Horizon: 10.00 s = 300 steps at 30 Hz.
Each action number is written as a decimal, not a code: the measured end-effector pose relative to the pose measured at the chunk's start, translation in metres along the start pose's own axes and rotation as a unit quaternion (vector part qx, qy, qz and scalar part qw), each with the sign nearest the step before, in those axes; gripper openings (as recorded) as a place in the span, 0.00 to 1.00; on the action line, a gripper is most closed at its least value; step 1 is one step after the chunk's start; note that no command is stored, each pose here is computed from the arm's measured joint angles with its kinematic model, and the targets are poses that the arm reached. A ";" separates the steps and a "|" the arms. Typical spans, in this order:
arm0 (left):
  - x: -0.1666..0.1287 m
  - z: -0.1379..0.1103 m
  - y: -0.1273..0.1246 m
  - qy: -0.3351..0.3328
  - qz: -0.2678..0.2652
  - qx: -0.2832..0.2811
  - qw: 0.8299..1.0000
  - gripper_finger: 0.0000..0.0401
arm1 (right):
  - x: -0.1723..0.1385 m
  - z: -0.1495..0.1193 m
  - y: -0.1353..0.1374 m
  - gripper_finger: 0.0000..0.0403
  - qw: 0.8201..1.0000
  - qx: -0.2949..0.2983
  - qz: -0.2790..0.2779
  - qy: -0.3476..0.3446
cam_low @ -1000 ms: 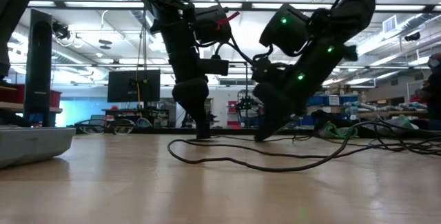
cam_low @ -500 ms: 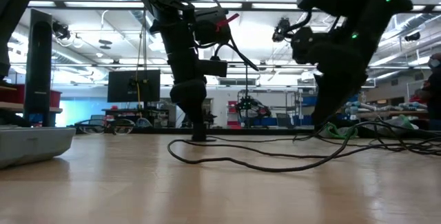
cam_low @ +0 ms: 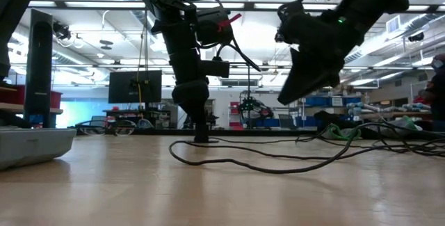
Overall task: Coil cords
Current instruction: Return to Home Position
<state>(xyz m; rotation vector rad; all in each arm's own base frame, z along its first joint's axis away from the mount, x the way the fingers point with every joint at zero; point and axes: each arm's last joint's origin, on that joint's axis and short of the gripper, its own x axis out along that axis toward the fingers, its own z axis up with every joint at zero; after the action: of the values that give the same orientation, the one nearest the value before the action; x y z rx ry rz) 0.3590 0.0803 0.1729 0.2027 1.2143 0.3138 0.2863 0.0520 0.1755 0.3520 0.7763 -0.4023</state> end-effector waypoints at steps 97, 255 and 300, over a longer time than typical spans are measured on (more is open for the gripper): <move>-0.117 -0.248 -0.044 -0.587 -0.173 -0.083 0.787 0.90 | -0.083 -0.050 -0.099 0.29 0.973 0.008 0.152 -0.173; -0.109 -0.248 -0.046 -0.584 -0.185 -0.120 0.781 0.90 | -0.070 -0.104 -0.132 0.29 0.948 -0.175 0.164 -0.209; -0.109 -0.248 -0.046 -0.584 -0.185 -0.120 0.781 0.90 | -0.070 -0.104 -0.132 0.29 0.948 -0.175 0.165 -0.209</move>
<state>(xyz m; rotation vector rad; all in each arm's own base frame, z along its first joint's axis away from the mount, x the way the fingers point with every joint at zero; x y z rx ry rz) 0.0976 -0.0034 0.1712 -0.0844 -0.0550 -0.0439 0.1167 -0.0004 0.1372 0.0523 0.3503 -0.0140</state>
